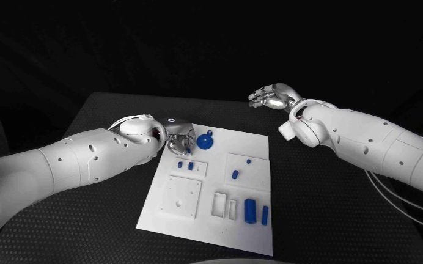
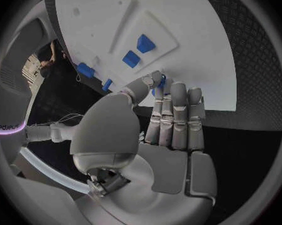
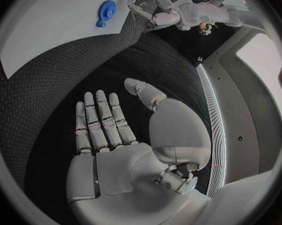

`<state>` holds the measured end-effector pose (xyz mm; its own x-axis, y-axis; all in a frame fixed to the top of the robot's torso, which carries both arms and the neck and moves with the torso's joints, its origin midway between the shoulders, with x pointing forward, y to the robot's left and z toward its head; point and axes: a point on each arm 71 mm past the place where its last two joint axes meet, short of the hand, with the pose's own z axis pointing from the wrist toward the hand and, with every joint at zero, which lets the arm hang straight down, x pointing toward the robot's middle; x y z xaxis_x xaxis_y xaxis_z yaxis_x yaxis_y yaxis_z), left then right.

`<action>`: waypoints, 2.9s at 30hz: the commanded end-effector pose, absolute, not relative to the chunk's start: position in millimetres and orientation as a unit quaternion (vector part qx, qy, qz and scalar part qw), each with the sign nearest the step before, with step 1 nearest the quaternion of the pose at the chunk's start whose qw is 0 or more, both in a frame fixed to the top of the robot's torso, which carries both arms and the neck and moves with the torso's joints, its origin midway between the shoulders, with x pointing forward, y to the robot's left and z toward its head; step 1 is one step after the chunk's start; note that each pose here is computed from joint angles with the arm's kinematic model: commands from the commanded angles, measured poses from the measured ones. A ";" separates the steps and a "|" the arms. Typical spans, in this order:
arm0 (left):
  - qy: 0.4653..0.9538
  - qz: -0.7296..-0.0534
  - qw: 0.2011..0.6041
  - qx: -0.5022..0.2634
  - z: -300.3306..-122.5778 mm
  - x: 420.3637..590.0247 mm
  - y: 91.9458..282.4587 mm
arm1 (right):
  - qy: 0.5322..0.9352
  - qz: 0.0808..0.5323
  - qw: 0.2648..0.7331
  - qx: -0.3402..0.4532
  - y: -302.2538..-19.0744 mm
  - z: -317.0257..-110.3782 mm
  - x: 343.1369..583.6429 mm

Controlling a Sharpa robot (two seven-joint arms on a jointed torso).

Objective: Assemble the parts on the task board

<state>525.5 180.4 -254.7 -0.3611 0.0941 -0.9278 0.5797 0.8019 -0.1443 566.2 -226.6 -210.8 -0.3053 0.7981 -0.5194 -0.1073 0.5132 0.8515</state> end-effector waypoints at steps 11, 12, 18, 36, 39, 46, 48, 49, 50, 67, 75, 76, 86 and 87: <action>0.795 -0.229 0.514 0.228 -259.0 519.6 177.9 | 0.688 0.430 0.531 0.245 -225.1 -210.8 565.6; 0.795 -0.229 0.514 0.228 -259.0 519.5 177.9 | 0.688 0.430 0.531 0.245 -225.1 -210.8 565.6; 0.795 -0.232 0.511 0.230 -259.3 518.7 174.6 | 0.688 0.430 0.531 0.245 -224.8 -210.8 565.5; 0.801 -0.228 0.496 0.245 -268.3 517.5 164.6 | 0.688 0.431 0.531 0.244 -223.2 -210.9 565.6; 0.805 -0.226 0.490 0.247 -270.5 516.4 163.2 | 0.688 0.431 0.531 0.244 -223.4 -210.9 565.5; 0.814 -0.214 0.476 0.254 -276.0 515.0 164.3 | 0.688 0.431 0.531 0.244 -223.6 -210.9 565.4; 0.817 -0.211 0.470 0.257 -278.4 513.8 165.0 | 0.688 0.431 0.531 0.244 -223.6 -210.9 565.4; 0.819 -0.211 0.467 0.259 -279.3 513.3 165.3 | 0.688 0.430 0.531 0.244 -223.6 -210.9 565.5; 0.820 -0.210 0.465 0.260 -279.9 513.0 165.4 | 0.688 0.430 0.531 0.244 -223.6 -211.0 565.6; 0.799 -0.242 0.492 0.245 -279.6 510.9 166.5 | 0.688 0.430 0.530 0.244 -224.3 -210.9 565.2; 0.796 -0.249 0.496 0.240 -278.6 510.9 164.9 | 0.689 0.430 0.530 0.245 -224.7 -211.3 565.3; 0.797 -0.248 0.496 0.240 -278.7 511.1 165.4 | 0.689 0.430 0.530 0.245 -224.7 -211.3 565.3; 0.801 -0.243 0.496 0.230 -279.1 513.0 170.8 | 0.689 0.429 0.530 0.244 -225.4 -211.3 564.9; 0.801 -0.243 0.496 0.230 -279.2 513.0 170.8 | 0.689 0.430 0.530 0.244 -225.4 -211.3 564.9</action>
